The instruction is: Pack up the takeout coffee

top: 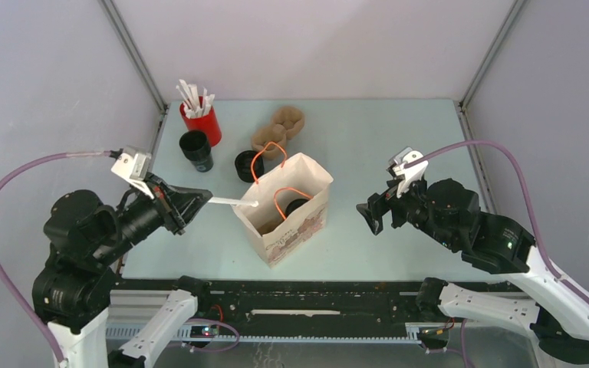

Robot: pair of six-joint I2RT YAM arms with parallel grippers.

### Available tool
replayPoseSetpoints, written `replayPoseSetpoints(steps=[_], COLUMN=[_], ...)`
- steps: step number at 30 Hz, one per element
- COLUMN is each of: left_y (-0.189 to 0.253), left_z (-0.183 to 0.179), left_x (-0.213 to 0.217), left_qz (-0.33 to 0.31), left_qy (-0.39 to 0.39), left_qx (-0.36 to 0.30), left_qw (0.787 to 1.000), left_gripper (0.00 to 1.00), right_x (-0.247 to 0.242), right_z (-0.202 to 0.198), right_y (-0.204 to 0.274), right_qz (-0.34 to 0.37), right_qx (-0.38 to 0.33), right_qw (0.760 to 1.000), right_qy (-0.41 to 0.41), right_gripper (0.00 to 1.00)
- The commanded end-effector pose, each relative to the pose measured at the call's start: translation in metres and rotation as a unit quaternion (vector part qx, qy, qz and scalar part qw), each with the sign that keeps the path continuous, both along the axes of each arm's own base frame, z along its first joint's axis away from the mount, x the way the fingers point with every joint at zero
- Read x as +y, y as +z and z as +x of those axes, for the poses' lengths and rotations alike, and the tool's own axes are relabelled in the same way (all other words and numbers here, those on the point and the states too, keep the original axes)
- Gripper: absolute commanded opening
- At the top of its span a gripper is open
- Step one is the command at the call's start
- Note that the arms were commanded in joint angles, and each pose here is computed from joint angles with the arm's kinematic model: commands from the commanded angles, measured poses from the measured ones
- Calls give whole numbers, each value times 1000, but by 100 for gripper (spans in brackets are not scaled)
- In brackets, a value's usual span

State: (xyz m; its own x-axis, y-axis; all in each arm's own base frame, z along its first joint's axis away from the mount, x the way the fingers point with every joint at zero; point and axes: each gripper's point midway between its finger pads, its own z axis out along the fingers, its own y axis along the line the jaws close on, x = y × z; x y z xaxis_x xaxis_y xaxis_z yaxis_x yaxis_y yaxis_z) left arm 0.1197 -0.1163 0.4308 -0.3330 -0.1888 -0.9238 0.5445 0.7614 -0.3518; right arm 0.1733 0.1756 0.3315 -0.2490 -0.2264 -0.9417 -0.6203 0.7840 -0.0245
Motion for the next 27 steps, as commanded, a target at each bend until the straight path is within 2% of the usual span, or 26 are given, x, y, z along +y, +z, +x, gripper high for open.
replayPoseSetpoints(steps=[1,3,6,12,15,21,27], left_y=[-23,-30,-31,-19,-4,61,129], left_z=[17,24,30,36,30,8,-33], left_x=[-3,3,0,-6,-2,24,59], left_qz=[24,39,40,28,26,-17,-91], left_qy=[-1,19,14,2,9,74,145], left_qx=[35,45,53,36,8,-112,-255], left_qw=[999,998,998,999,1000,991,952], left_gripper=[0,0,6,49,63,81,92], right_x=[3,3,-1,-6,-14,-52,-93], right_z=[-1,-2,-2,-2,-4,-14,-40], right_y=[8,9,10,17,31,95,170], right_qz=[25,26,26,34,67,189,284], right_qx=[-3,-5,-9,-21,-35,-97,-141], right_qw=[1000,1000,1000,999,997,975,947], right_qy=[-5,-6,-11,-16,-28,-64,-57], right_gripper=[100,100,100,100,100,100,100])
